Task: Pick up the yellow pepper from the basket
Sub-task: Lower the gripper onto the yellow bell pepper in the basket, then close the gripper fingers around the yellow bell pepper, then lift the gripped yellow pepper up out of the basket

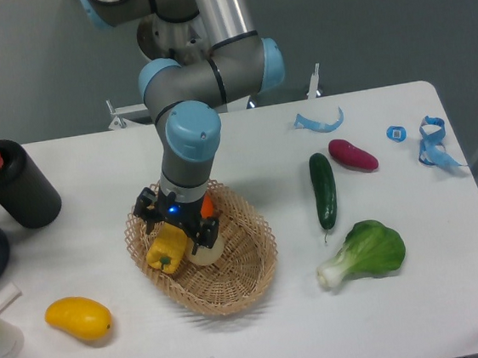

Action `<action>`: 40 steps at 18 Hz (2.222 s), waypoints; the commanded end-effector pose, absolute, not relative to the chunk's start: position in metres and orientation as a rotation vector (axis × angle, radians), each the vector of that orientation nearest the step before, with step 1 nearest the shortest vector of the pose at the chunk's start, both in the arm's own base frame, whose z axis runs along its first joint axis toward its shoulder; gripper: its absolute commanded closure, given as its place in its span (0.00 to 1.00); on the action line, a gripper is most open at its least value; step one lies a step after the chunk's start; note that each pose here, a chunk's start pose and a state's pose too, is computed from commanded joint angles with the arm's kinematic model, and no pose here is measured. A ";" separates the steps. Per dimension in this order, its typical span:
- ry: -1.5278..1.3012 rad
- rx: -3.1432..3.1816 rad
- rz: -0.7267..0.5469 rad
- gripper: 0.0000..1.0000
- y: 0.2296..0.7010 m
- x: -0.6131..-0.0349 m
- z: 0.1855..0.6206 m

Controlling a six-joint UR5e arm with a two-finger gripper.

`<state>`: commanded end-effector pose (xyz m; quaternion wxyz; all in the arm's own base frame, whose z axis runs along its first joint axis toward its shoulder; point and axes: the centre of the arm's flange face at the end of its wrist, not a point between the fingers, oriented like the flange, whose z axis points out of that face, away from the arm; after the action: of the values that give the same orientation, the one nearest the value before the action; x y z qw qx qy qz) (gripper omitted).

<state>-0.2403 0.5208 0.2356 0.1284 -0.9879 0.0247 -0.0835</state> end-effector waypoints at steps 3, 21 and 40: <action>0.084 -2.877 -0.251 0.00 0.525 -0.237 0.231; 0.107 -2.842 -0.199 0.72 0.536 -0.242 0.241; 0.071 -2.651 0.331 0.72 0.442 -0.465 0.404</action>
<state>-0.4650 0.4424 0.4043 0.2326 -0.9647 0.0259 0.1204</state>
